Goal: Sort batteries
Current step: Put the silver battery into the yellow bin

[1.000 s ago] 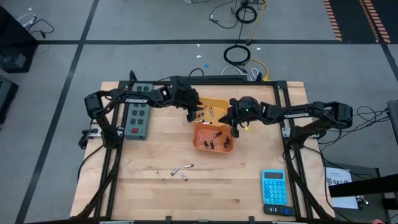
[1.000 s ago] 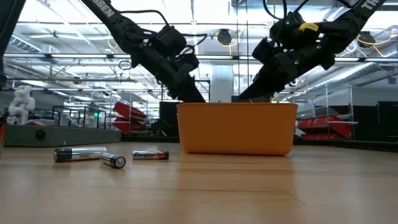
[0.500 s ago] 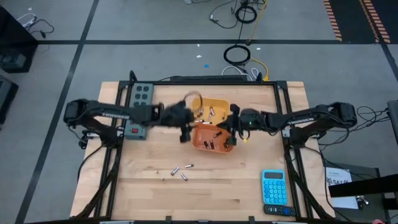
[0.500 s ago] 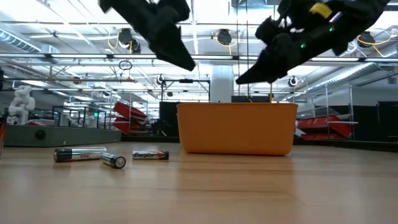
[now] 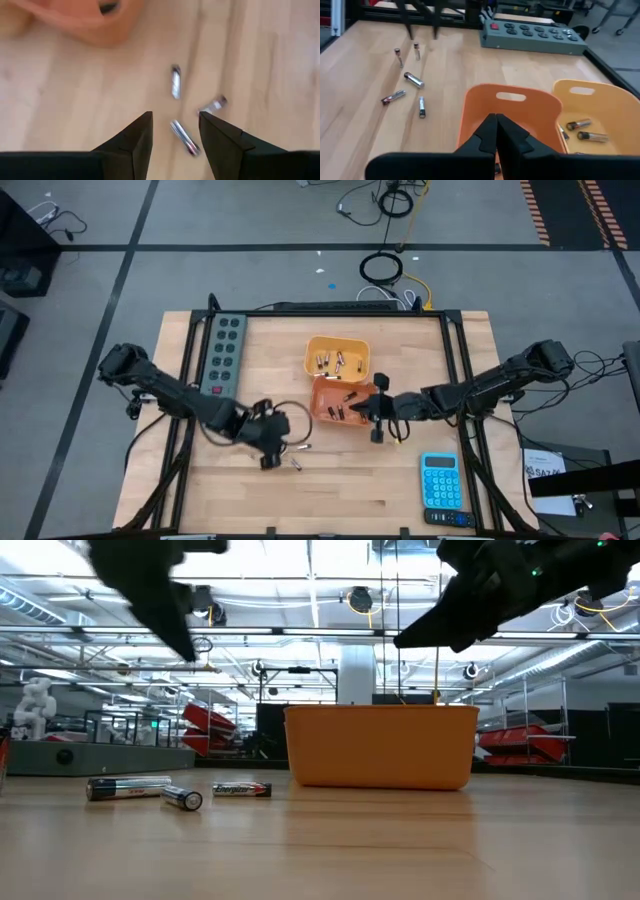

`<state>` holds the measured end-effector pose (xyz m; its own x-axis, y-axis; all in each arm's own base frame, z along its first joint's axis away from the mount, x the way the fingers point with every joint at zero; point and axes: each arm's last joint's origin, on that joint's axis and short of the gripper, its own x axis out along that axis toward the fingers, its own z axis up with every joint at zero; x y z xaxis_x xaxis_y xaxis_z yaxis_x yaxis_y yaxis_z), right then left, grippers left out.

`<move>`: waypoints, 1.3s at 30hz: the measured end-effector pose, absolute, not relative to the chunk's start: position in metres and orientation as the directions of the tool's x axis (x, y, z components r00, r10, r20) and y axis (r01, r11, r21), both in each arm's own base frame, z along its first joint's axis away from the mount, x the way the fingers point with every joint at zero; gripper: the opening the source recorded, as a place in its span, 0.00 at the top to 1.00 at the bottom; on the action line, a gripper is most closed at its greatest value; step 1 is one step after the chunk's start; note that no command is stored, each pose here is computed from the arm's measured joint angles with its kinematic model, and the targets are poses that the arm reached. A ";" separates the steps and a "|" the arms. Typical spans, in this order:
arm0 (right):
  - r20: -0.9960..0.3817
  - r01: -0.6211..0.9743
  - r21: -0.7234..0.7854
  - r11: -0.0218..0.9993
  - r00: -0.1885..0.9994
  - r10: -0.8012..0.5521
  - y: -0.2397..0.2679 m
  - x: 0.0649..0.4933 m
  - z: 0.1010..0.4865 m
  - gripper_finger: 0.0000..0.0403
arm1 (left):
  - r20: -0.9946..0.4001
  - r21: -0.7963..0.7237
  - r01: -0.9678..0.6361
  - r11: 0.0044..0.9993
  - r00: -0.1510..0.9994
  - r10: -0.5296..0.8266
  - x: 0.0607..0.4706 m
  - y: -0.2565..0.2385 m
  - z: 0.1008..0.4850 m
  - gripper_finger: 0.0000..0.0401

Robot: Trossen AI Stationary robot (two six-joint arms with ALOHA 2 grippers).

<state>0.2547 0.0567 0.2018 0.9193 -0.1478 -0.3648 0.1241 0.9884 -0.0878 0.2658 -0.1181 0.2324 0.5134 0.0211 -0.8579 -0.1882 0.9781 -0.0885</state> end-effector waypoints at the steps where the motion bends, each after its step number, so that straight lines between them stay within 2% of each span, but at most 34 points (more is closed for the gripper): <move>1: -0.360 0.132 -0.095 0.987 0.919 -0.158 0.059 0.254 0.202 1.00 | -0.863 -0.099 -0.195 0.976 0.506 0.013 0.262 -0.124 0.232 0.58; 7: -0.329 0.140 -0.073 0.987 0.931 -0.157 0.074 0.250 0.204 1.00 | -0.884 -0.147 -0.234 0.961 0.467 -0.021 0.239 -0.155 0.230 0.58; 14: -0.319 0.134 -0.055 0.989 0.937 -0.144 0.089 0.245 0.205 1.00 | -0.891 -0.108 -0.205 0.973 0.453 -0.003 0.216 -0.184 0.224 0.58; 24: -0.310 0.115 -0.037 0.993 0.943 -0.121 0.107 0.237 0.205 1.00 | -0.923 -0.007 -0.164 0.986 0.380 0.057 0.222 -0.198 0.191 0.58; 30: -0.304 0.112 -0.028 0.993 0.946 -0.115 0.114 0.233 0.205 1.00 | -0.948 -0.008 -0.128 0.992 0.316 0.033 0.224 -0.200 0.181 0.58; 39: -0.294 0.114 -0.029 0.993 0.949 -0.117 0.120 0.230 0.206 1.00 | -0.944 -0.016 -0.114 0.993 0.330 0.023 0.227 -0.203 0.177 0.58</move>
